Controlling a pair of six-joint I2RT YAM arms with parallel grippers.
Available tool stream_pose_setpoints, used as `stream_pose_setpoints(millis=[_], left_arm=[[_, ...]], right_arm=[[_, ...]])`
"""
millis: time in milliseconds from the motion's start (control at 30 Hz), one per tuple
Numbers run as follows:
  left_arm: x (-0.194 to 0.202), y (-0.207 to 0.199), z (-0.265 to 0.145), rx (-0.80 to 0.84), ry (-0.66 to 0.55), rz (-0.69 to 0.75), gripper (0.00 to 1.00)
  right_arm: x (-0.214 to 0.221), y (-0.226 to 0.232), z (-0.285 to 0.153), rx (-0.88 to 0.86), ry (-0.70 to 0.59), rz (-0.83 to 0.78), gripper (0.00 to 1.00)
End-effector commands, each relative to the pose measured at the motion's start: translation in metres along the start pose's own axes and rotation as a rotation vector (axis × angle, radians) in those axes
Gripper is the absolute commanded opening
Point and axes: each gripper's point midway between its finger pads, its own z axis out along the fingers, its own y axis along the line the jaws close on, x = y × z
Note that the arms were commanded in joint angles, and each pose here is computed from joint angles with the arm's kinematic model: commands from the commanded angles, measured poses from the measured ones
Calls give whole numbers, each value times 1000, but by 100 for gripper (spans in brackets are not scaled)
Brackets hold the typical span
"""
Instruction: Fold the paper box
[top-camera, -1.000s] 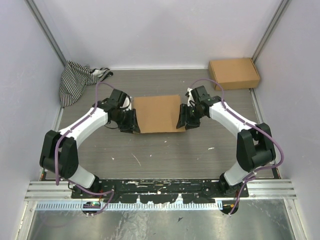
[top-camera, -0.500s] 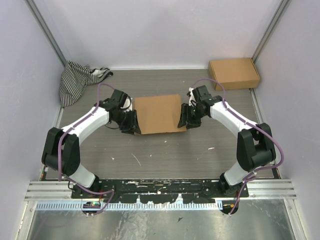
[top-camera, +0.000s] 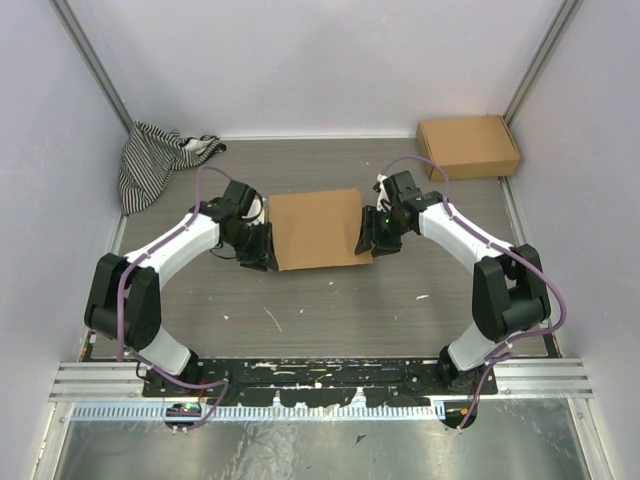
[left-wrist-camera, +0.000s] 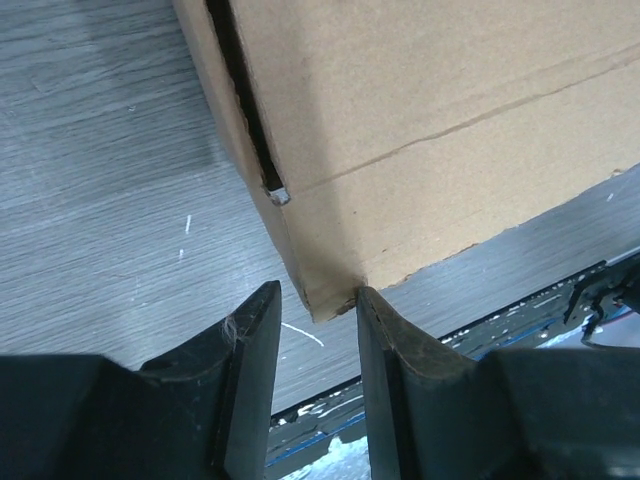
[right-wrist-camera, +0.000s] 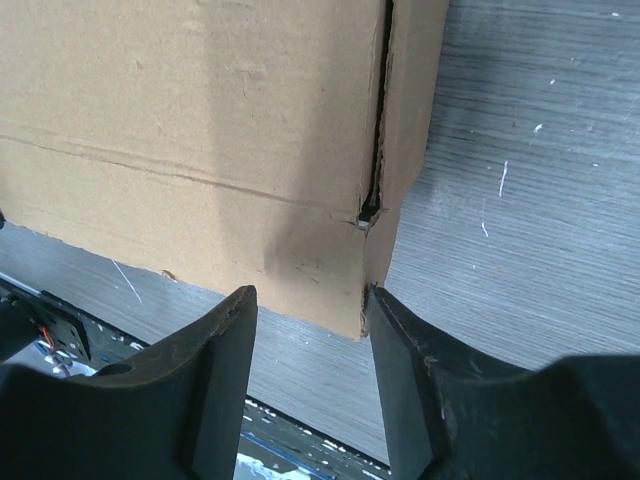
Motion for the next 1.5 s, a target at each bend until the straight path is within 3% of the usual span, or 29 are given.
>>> stream_pose_setpoints(millis=[0, 500, 700, 833, 933, 967, 1067, 1167, 1300, 1467], left_arm=[[-6, 5, 4, -32, -5, 21, 42], [-12, 15, 26, -55, -33, -1, 40], [-24, 42, 42, -180, -131, -20, 39], [-27, 44, 30, -231, -192, 2, 38], [-33, 31, -7, -210, -284, 18, 39], [-37, 24, -21, -192, -329, 23, 39], [-59, -4, -62, -97, -496, 33, 39], [-92, -36, -82, 12, -620, 60, 45], [-129, -70, -58, 111, -580, 94, 46], [-152, -85, 2, 154, -497, 93, 45]], right_arm=[[-14, 4, 2, -8, -54, -45, 54], [-9, -18, 20, 63, -58, -31, 48], [-16, -36, 36, 118, -145, -36, 38], [-25, -30, 23, 109, -237, -54, 36], [-32, -18, -5, 99, -320, -80, 35], [-33, -13, -15, 89, -345, -92, 31], [-30, -2, -34, 61, -403, -109, 4], [-26, 2, -32, 33, -421, -109, 1], [-17, -2, -10, 27, -397, -97, 1], [-13, -3, 7, 48, -407, -102, 1]])
